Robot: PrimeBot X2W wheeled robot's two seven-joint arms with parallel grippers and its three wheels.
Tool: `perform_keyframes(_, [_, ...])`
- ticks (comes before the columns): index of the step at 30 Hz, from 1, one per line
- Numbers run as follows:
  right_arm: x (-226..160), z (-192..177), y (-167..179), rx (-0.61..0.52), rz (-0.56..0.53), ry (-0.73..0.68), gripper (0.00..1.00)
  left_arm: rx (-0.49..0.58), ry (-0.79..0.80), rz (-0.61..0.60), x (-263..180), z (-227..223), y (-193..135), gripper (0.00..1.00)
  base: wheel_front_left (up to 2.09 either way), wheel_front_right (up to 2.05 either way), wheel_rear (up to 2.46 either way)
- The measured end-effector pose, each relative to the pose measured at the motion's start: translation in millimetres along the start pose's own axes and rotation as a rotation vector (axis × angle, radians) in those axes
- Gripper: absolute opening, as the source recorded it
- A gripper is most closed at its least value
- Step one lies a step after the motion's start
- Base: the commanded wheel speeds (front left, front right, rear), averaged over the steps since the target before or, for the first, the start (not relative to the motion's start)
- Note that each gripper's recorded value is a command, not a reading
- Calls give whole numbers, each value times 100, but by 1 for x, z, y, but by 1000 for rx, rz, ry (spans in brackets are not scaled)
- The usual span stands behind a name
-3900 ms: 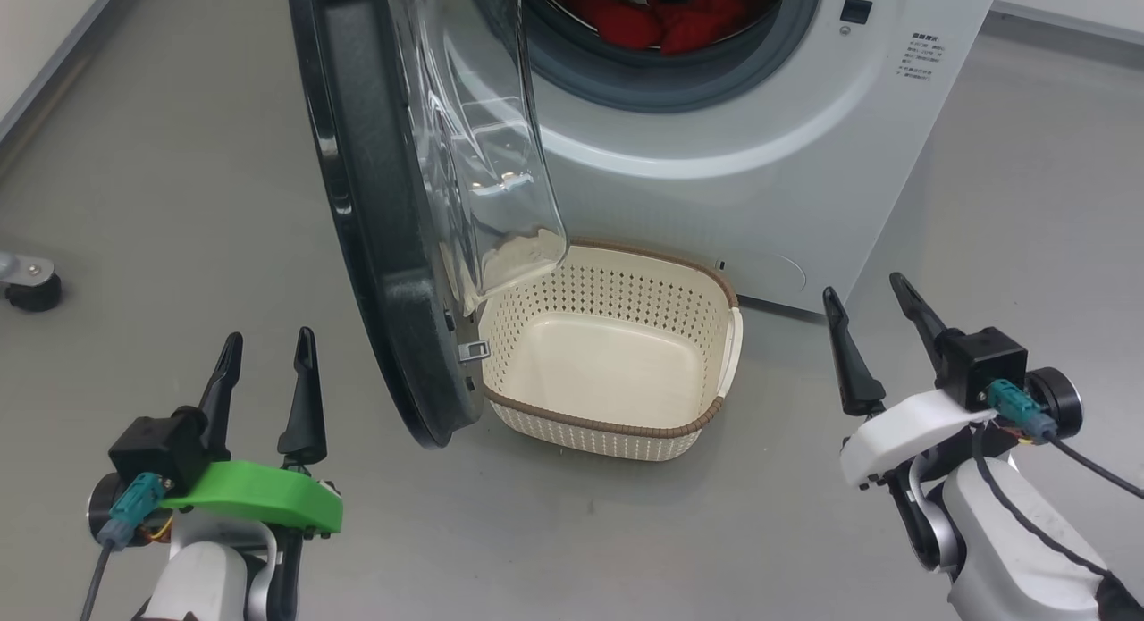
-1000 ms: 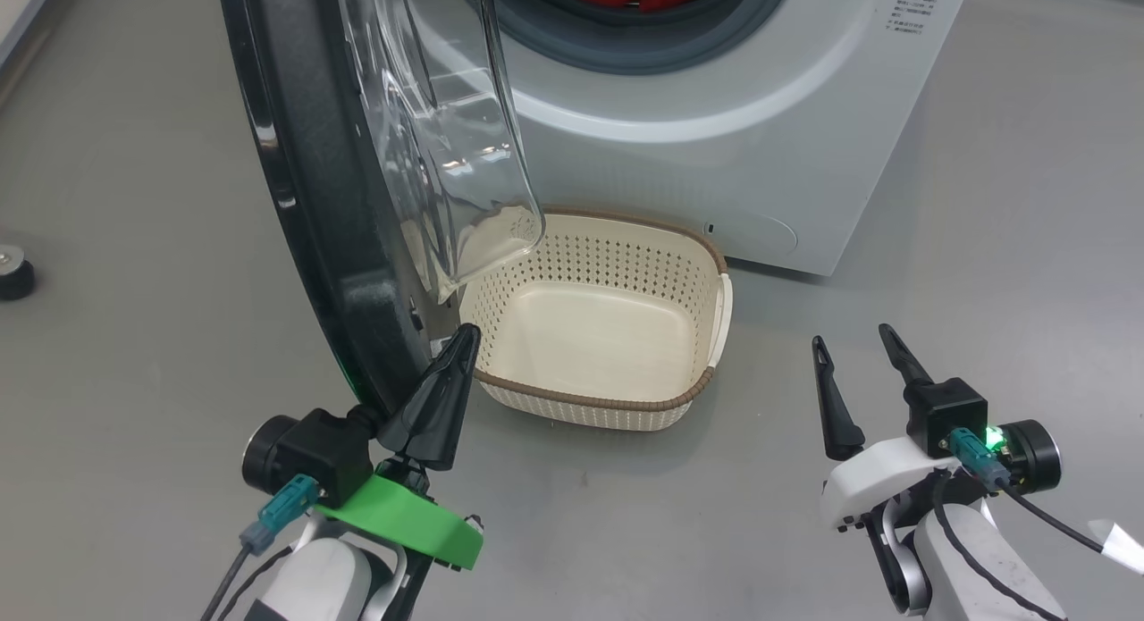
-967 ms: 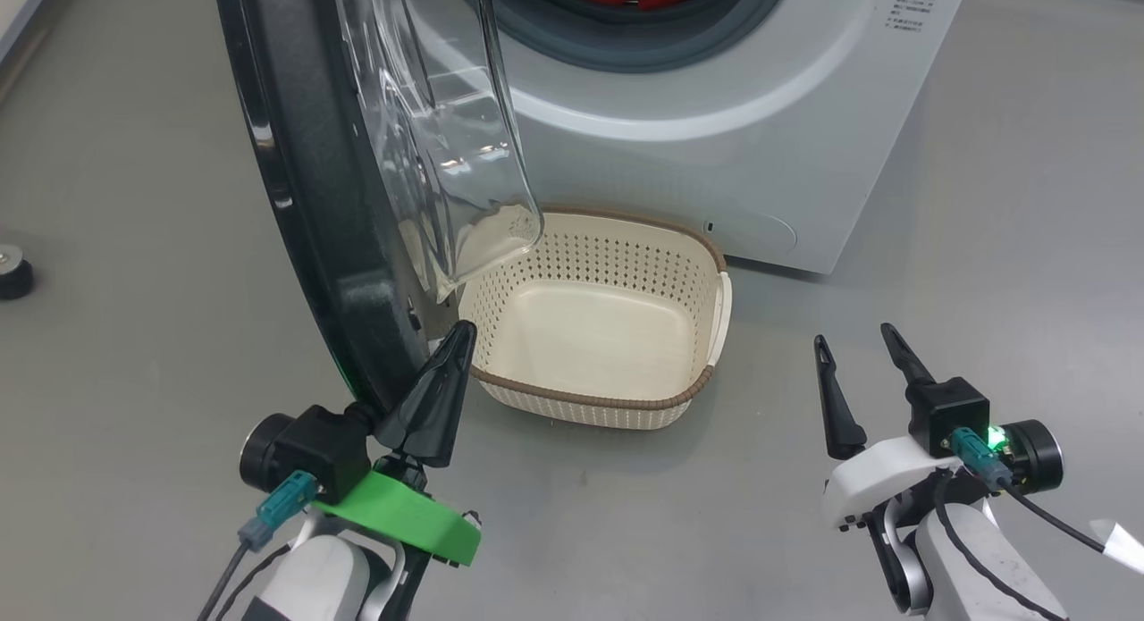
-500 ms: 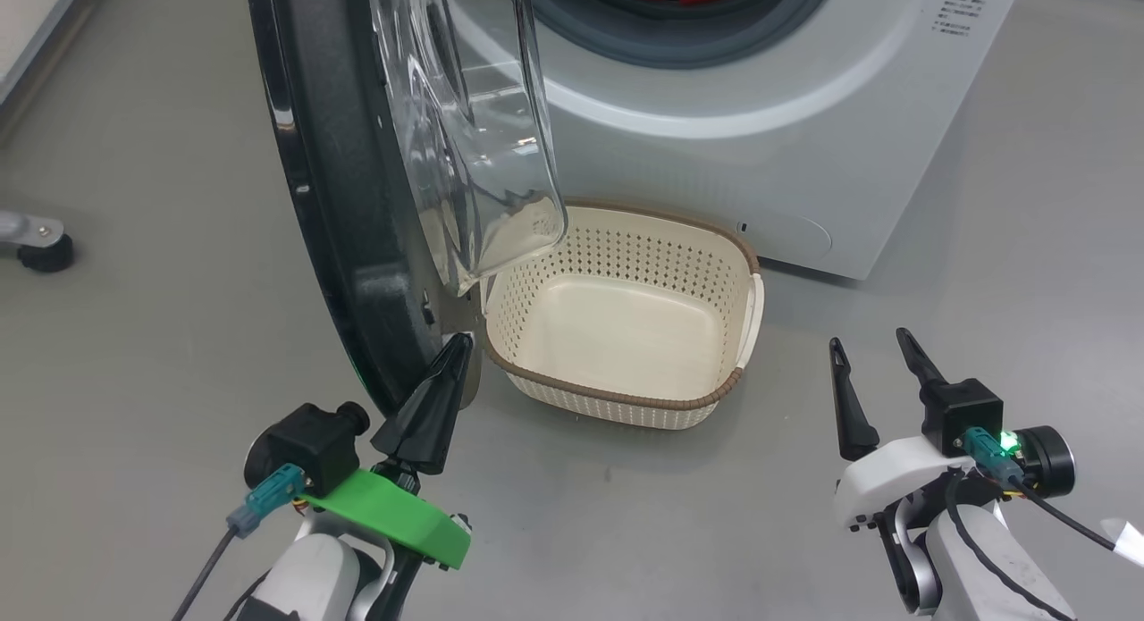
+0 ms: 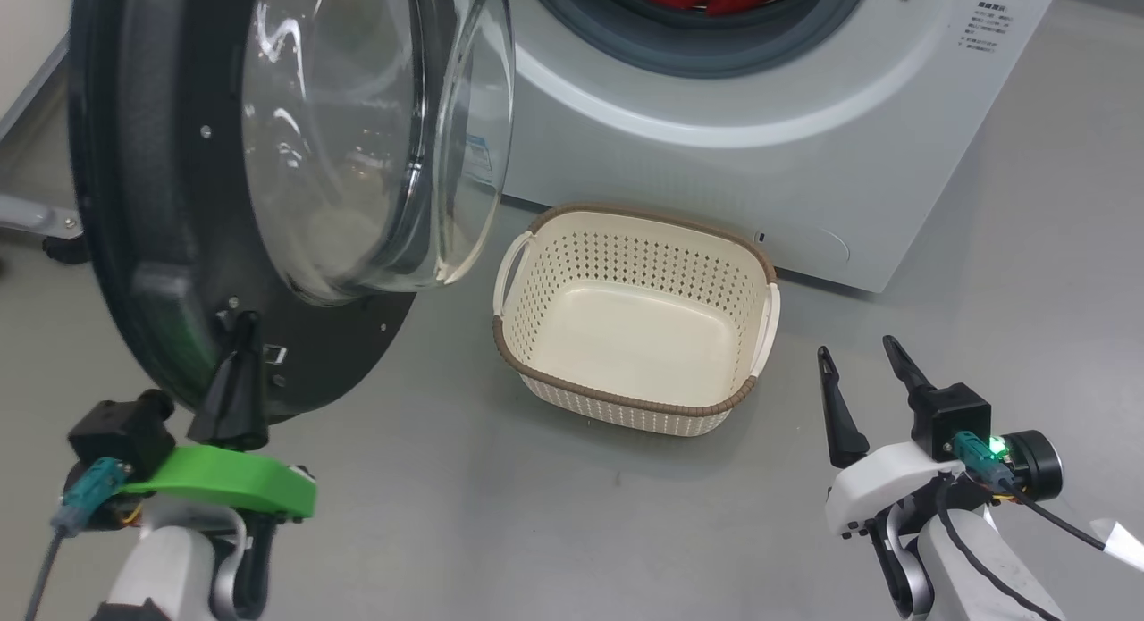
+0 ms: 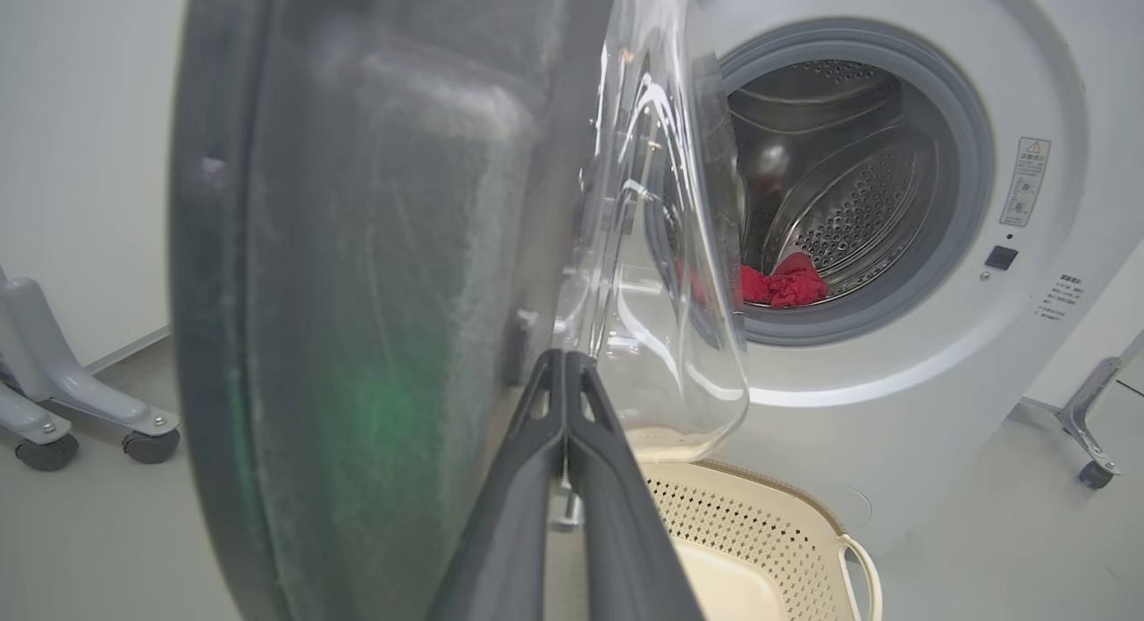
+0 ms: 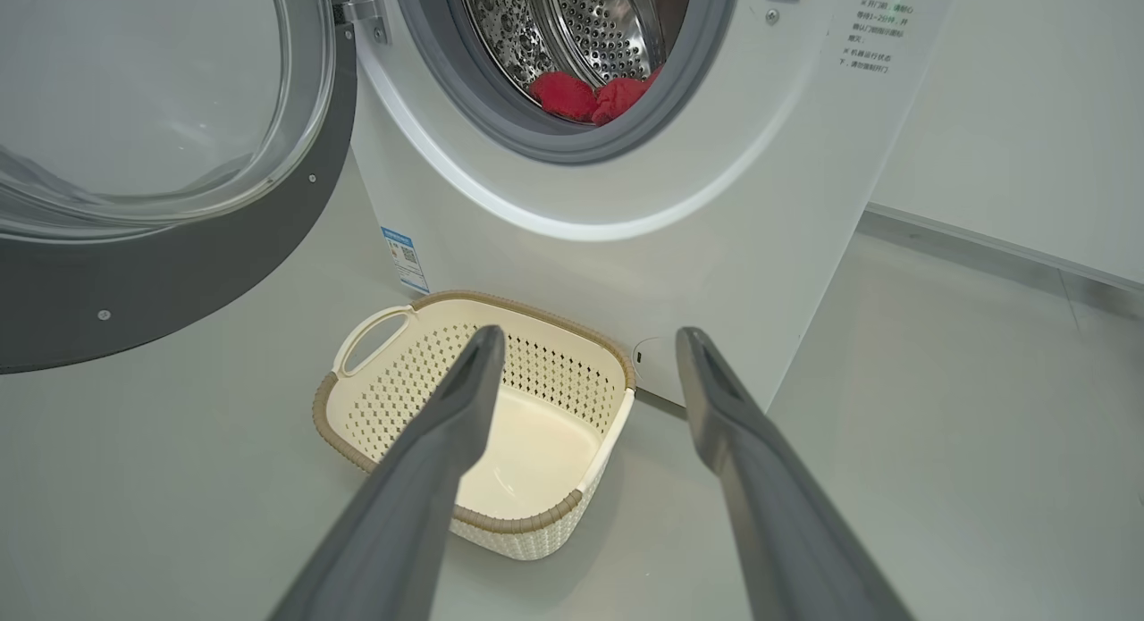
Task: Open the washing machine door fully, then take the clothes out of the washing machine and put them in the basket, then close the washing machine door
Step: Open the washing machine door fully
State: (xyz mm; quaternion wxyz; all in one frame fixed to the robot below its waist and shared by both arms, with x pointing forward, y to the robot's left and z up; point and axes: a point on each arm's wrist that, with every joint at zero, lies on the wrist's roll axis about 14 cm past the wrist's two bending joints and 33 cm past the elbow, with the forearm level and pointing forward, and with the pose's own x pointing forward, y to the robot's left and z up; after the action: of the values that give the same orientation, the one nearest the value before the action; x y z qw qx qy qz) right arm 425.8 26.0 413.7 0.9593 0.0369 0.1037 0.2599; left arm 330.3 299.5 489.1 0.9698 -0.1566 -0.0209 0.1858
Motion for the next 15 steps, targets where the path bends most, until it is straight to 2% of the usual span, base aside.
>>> perform_keyframes(5, [-2,-4,-3,7,-5,8,100,46,1,100,2,5,38,0,0,0,0])
perform_keyframes(15, [0,-7,-17,19,-40,14,100,97,22,209,18,11,81,0,0,0,0])
